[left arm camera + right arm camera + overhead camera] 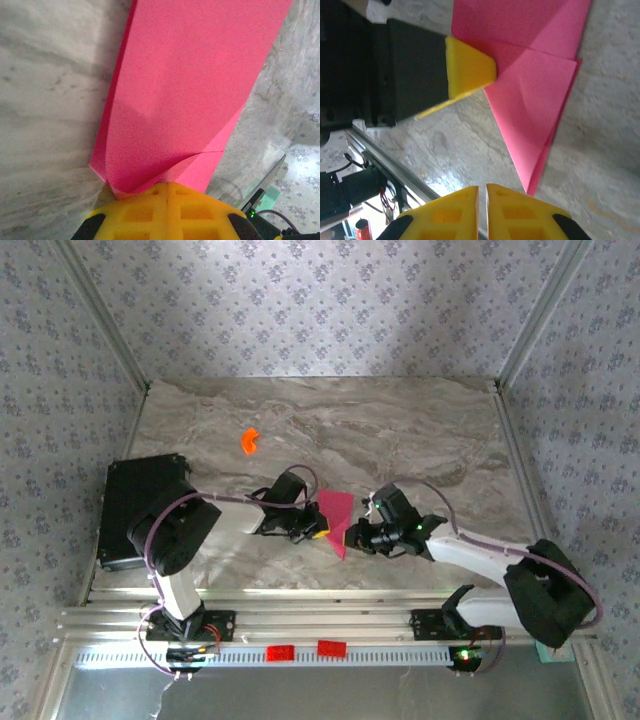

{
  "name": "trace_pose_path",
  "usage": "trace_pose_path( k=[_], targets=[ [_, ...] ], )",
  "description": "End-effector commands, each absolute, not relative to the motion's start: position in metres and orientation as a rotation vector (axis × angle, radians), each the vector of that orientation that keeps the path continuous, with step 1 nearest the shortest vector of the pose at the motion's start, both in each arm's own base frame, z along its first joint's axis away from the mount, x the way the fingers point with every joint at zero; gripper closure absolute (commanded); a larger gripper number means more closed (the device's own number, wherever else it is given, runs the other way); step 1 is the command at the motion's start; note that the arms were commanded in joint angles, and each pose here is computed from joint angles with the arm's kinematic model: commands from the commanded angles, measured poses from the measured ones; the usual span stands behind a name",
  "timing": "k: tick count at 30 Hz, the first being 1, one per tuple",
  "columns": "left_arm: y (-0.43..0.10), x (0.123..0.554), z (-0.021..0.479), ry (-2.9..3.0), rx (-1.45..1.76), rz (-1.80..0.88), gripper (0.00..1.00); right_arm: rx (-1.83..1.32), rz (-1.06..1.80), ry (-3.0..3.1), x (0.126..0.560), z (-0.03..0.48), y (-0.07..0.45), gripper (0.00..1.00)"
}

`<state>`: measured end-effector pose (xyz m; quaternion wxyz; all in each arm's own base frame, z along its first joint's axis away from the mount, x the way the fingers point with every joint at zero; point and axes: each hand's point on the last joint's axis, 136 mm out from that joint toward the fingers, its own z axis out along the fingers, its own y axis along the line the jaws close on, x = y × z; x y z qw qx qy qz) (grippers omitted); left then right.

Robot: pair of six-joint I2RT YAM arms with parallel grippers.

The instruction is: Fold a paper plane with a square sheet of paper (pick it up from the middle)

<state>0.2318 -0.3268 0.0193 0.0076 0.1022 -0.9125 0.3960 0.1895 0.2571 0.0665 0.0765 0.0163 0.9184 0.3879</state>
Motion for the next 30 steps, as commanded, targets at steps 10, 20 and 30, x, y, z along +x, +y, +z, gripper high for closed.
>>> trace_pose_path(
  k=[10,20,30],
  targets=[
    [-0.322,0.226,-0.006,-2.909,0.476,1.11,1.0,0.054,1.105,2.894,0.205,0.019,0.266,0.86],
    [-0.323,0.236,0.016,-2.971,0.376,1.161,0.94,0.063,0.971,3.046,0.174,-0.019,0.238,0.89],
    [-0.34,0.223,0.03,-2.945,0.204,1.236,0.93,0.113,0.946,3.053,0.179,-0.024,0.238,0.9]
  ],
)
